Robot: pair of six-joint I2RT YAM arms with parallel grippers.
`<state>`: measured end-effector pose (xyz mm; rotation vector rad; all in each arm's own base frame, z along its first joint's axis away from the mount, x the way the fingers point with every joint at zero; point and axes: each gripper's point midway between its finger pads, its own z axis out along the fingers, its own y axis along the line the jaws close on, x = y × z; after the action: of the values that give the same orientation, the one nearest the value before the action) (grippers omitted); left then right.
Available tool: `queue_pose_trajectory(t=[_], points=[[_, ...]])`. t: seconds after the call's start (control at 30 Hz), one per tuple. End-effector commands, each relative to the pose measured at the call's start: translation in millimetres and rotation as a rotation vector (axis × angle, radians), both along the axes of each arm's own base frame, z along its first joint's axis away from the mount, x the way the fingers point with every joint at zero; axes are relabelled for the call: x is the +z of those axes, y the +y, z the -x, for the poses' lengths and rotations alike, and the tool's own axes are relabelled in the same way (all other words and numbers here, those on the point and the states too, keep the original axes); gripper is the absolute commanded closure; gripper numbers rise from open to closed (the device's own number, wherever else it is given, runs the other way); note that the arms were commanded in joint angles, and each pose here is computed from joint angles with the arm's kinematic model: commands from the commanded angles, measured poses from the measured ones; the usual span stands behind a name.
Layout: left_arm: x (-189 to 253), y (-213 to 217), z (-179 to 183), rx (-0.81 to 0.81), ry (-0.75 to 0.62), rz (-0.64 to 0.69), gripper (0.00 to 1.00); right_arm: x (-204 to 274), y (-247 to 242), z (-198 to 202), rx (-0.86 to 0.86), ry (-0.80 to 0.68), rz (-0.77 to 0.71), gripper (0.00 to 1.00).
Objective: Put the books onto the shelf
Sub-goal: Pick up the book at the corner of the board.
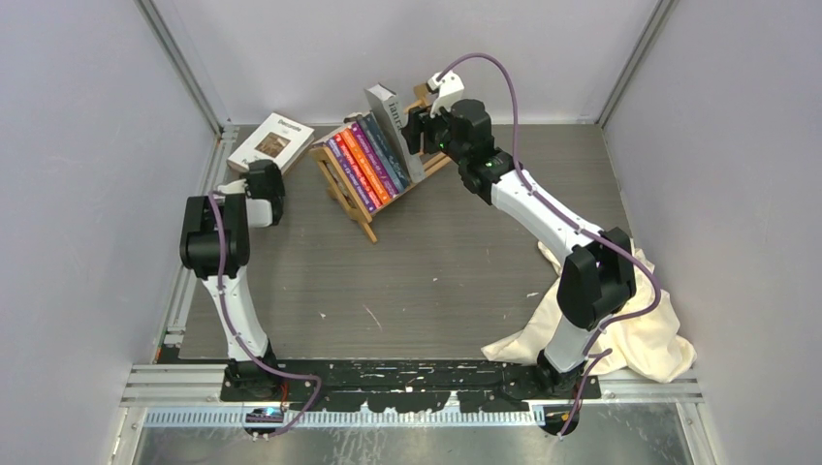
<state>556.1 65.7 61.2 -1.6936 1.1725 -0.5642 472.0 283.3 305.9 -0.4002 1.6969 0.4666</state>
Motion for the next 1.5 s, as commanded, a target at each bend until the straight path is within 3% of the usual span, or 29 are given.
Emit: queue_pose_trajectory(t=[0.0, 0.27, 0.53, 0.8, 1.47], points=[[22, 3, -20, -0.016, -0.094, -0.018, 0.64, 42, 3, -3, 0.0, -0.101, -0.048, 0.33], [18, -1, -30, -0.053, -0.117, 0.0, 1.0, 42, 1, -3, -0.009, -0.106, -0.04, 0.33], [29, -1, -22, -0.065, -0.139, -0.031, 1.0, 48, -7, 0, -0.037, -0.116, -0.032, 0.33], [75, 1, 8, -0.062, -0.174, -0.1, 1.0, 63, -17, 12, -0.049, -0.131, -0.036, 0.33], [179, 21, 137, 0.006, -0.154, -0.281, 1.0, 89, -23, 61, -0.017, -0.099, -0.062, 0.33]])
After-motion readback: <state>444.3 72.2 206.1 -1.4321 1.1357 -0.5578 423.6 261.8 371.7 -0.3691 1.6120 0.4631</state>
